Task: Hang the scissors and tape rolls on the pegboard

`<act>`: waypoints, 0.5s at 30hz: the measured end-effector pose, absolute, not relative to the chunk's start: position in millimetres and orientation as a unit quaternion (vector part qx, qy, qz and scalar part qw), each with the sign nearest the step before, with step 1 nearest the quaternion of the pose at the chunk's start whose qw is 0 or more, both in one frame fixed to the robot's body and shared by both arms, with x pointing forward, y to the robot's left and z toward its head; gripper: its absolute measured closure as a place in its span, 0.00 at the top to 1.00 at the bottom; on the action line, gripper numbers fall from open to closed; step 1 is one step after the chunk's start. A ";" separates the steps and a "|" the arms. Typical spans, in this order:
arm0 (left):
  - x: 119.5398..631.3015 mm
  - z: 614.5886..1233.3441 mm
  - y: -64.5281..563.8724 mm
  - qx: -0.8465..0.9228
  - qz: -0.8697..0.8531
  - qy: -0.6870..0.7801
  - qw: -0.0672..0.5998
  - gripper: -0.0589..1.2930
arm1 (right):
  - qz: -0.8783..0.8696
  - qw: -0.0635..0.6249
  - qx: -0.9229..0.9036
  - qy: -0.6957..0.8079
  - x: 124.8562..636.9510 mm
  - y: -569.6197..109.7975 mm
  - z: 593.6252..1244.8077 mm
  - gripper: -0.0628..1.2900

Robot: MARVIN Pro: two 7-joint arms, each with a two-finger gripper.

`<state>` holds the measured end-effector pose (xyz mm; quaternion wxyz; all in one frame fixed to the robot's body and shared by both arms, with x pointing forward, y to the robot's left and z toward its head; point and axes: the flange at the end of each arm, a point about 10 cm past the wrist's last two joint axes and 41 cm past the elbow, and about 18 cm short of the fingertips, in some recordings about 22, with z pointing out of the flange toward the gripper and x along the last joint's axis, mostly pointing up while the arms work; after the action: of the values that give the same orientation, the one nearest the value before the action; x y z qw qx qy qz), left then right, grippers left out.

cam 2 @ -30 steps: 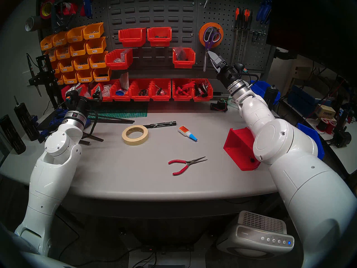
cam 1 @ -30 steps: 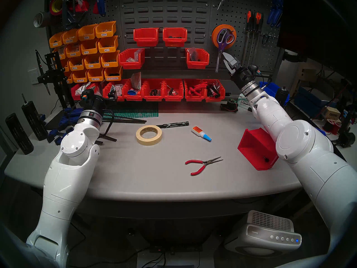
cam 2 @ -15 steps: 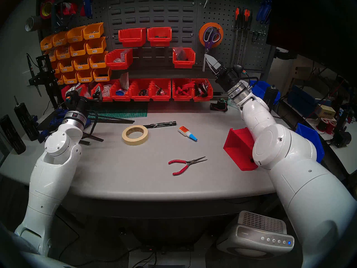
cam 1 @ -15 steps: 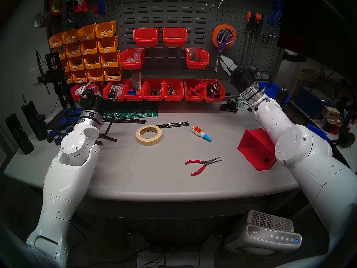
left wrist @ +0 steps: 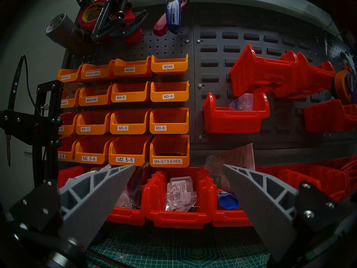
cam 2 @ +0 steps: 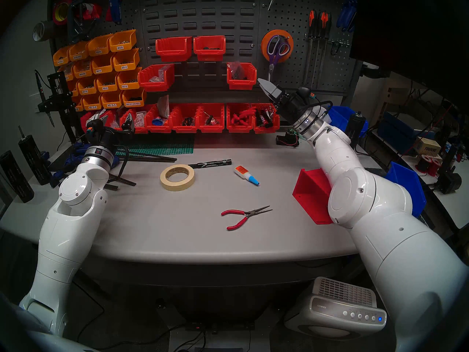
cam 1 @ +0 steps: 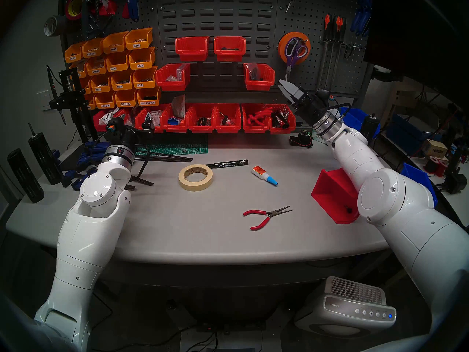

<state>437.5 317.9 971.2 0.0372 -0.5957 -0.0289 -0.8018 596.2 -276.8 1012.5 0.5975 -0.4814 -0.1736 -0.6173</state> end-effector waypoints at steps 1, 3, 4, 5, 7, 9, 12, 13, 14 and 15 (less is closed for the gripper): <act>437.5 971.1 318.0 -0.596 -0.802 -0.029 0.037 0.96 | -0.614 0.597 -0.484 -0.176 596.1 -275.5 1011.9 0.97; 437.5 970.8 318.1 -0.596 -0.801 -0.029 0.037 0.96 | -0.609 0.597 -0.490 -0.181 595.9 -272.8 1010.7 0.97; 437.5 970.6 318.1 -0.596 -0.801 -0.029 0.037 0.96 | -0.606 0.597 -0.493 -0.184 595.8 -271.3 1010.1 0.97; 437.6 970.5 318.2 -0.597 -0.801 -0.029 0.038 0.96 | -0.602 0.597 -0.496 -0.187 595.7 -269.6 1009.4 0.97; 437.6 970.2 318.3 -0.597 -0.801 -0.029 0.038 0.96 | -0.596 0.597 -0.501 -0.192 595.5 -266.6 1008.1 0.97; 437.6 969.9 318.4 -0.597 -0.800 -0.029 0.038 0.96 | -0.590 0.597 -0.507 -0.196 595.3 -263.7 1006.9 0.97; 437.7 969.3 318.6 -0.598 -0.800 -0.029 0.038 0.96 | -0.578 0.597 -0.517 -0.204 595.0 -257.8 1004.4 0.97; 437.7 969.2 318.6 -0.598 -0.800 -0.029 0.038 0.96 | -0.575 0.597 -0.519 -0.206 594.9 -256.3 1003.8 0.97; 437.7 969.0 318.6 -0.599 -0.800 -0.029 0.038 0.96 | -0.571 0.597 -0.523 -0.209 594.8 -254.2 1002.8 0.97; 437.7 968.8 318.7 -0.599 -0.799 -0.029 0.038 0.96 | -0.568 0.598 -0.525 -0.211 594.7 -252.5 1002.1 0.97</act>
<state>437.7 318.7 968.8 0.0381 -0.5988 -0.0291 -0.7994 594.7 -252.5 1002.1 0.5976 -0.5253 -0.2111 -0.5678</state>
